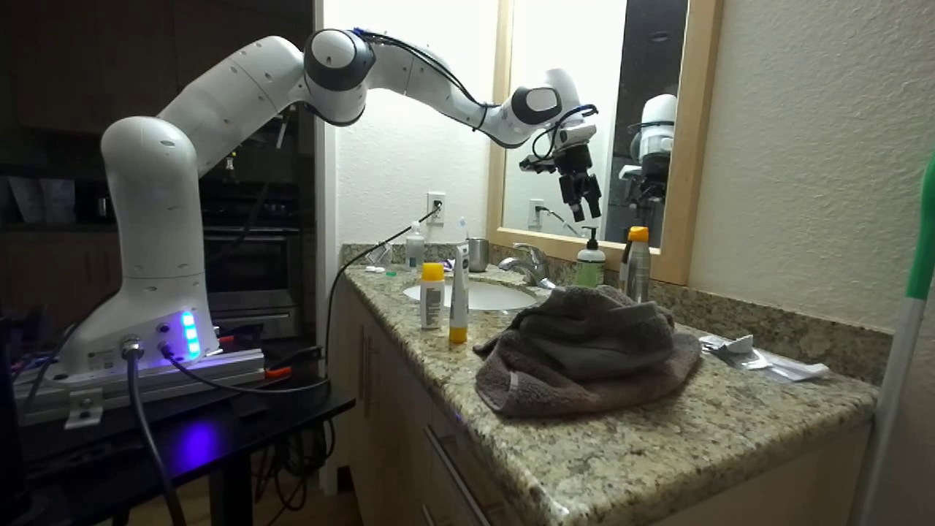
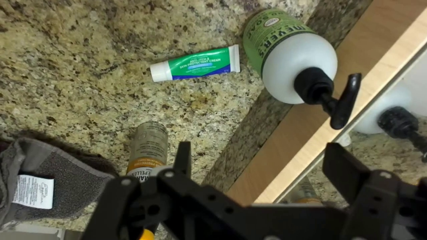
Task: Move the bottle which is at the right side of the tap to the left side of the tap
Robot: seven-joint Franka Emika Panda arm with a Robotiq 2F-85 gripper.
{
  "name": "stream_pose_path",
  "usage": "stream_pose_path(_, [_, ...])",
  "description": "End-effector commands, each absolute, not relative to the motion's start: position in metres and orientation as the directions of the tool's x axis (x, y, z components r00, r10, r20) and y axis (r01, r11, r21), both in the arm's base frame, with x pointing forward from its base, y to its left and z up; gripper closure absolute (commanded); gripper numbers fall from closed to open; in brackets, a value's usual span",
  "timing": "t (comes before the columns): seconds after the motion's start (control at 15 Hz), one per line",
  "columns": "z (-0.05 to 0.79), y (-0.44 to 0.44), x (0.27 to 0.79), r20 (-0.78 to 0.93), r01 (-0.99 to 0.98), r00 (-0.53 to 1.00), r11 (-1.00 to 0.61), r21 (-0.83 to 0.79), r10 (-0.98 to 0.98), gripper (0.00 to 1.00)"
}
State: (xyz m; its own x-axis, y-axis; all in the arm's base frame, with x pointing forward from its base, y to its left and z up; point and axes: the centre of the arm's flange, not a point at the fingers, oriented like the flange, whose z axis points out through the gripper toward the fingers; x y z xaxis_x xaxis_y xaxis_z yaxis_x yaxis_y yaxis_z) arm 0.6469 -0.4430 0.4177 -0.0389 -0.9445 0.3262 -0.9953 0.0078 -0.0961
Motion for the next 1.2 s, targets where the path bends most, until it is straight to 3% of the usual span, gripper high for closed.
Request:
stream_pose_path(0.0, [0.421, -0.470, 0.650, 0.216, -0.992, 0.087, -0.104, -0.070, -0.973, 0.00])
stream_pose_path(0.2, [0.423, -0.478, 0.648, 0.094, -0.992, 0.093, -0.101, -0.074, -0.991, 0.00])
stream_pose_path(0.27, [0.418, -0.458, 0.630, 0.156, -0.992, 0.088, -0.102, -0.081, -0.984, 0.00])
stream_pose_path(0.53, [0.417, -0.457, 0.625, 0.130, -0.991, 0.102, -0.112, -0.077, -0.986, 0.00])
stream_pose_path(1.13, [0.419, -0.442, 0.697, 0.137, -0.993, -0.033, 0.017, -0.118, -0.990, 0.00])
